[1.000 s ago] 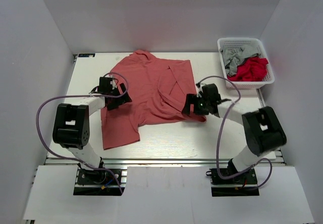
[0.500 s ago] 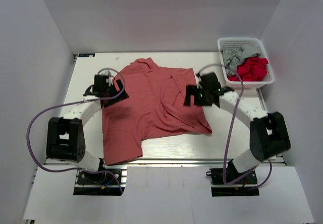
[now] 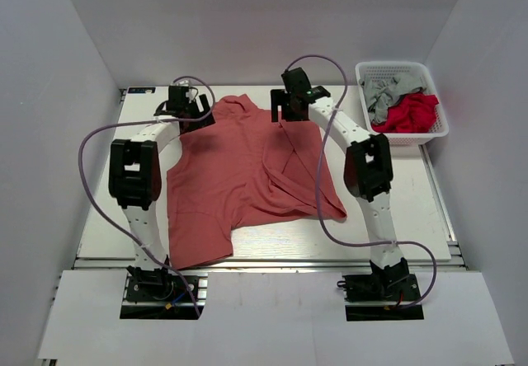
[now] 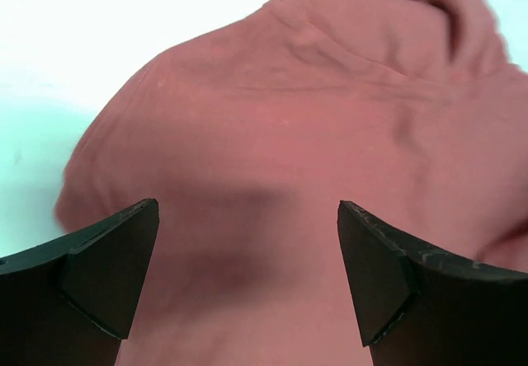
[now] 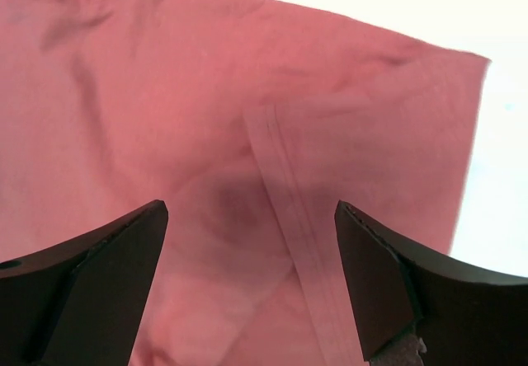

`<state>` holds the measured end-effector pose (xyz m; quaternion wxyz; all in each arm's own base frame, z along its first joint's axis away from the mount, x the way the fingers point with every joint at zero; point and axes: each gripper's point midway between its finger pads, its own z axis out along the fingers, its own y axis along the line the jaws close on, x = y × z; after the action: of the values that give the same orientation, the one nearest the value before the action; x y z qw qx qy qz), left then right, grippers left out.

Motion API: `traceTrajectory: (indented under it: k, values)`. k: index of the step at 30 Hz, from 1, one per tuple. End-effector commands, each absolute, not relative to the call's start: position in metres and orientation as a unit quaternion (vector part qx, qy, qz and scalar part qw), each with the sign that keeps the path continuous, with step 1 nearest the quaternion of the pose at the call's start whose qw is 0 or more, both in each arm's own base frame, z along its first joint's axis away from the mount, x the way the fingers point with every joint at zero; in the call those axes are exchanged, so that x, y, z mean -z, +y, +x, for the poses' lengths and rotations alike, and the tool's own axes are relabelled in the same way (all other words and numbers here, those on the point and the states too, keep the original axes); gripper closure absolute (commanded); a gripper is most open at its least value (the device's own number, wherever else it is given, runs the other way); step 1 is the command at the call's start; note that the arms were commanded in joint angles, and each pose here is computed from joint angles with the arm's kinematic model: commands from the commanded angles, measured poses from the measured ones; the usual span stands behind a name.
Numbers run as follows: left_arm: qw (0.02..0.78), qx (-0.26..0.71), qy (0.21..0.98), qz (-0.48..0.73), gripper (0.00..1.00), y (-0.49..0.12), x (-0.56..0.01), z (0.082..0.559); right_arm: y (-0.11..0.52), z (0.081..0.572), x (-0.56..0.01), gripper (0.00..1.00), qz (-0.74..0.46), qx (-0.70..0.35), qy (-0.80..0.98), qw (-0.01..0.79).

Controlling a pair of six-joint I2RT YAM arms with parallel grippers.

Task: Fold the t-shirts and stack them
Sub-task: Flatten out the tshirt

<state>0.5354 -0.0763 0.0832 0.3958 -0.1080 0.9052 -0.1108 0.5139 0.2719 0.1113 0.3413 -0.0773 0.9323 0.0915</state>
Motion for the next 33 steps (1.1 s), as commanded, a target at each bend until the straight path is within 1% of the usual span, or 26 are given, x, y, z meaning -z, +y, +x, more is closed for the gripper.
traceTrajectory:
  k: [1,2,3,5,7,12,15,18,19,20,21,22,25,26,33]
  values:
    - [0.407,0.109,0.903,-0.086,0.01,-0.082,-0.087,0.554,0.278,0.521,-0.113,0.12,-0.080,-0.074,0.931,0.348]
    - [0.404,0.113,0.905,-0.073,0.01,-0.091,-0.082,0.557,0.281,0.530,-0.112,0.15,-0.071,-0.079,0.925,0.364]
    - [0.395,0.114,0.909,-0.069,0.01,-0.097,-0.072,0.560,0.282,0.532,-0.102,0.17,-0.069,-0.078,0.926,0.363]
    - [0.393,0.108,0.911,-0.071,0.01,-0.096,-0.065,0.565,0.285,0.540,-0.091,0.21,-0.063,-0.079,0.923,0.372]
    - [0.389,0.105,0.913,-0.069,0.01,-0.100,-0.060,0.564,0.287,0.546,-0.094,0.25,-0.061,-0.080,0.919,0.381]
    - [0.360,0.091,0.925,-0.079,0.01,-0.095,-0.028,0.552,0.286,0.550,-0.071,0.34,-0.063,-0.059,0.922,0.377]
    - [0.351,0.089,0.929,-0.080,0.01,-0.094,-0.019,0.546,0.281,0.548,-0.058,0.38,-0.058,-0.044,0.926,0.370]
    - [0.341,0.082,0.932,-0.087,0.01,-0.091,-0.010,0.539,0.275,0.548,-0.051,0.53,-0.053,-0.032,0.928,0.367]
    - [0.337,0.077,0.934,-0.089,0.01,-0.089,-0.008,0.537,0.275,0.549,-0.053,0.67,-0.054,-0.031,0.927,0.370]
    - [0.334,0.071,0.936,-0.090,0.01,-0.087,-0.007,0.535,0.274,0.550,-0.051,0.79,-0.053,-0.027,0.927,0.370]
    - [0.330,0.070,0.937,-0.090,0.01,-0.087,-0.003,0.532,0.273,0.550,-0.054,0.88,-0.051,-0.026,0.926,0.374]
    - [0.326,0.069,0.939,-0.090,0.01,-0.086,0.000,0.529,0.272,0.552,-0.060,1.00,-0.048,-0.023,0.923,0.380]
    - [0.314,0.067,0.942,-0.100,0.01,-0.081,0.008,0.522,0.267,0.555,-0.081,1.00,-0.039,-0.022,0.914,0.404]
    - [0.315,0.065,0.941,-0.105,0.01,-0.075,0.008,0.523,0.261,0.554,-0.078,1.00,-0.035,-0.019,0.915,0.400]
    - [0.300,0.040,0.946,-0.117,0.01,-0.066,0.018,0.512,0.227,0.552,-0.104,1.00,-0.031,-0.009,0.910,0.414]
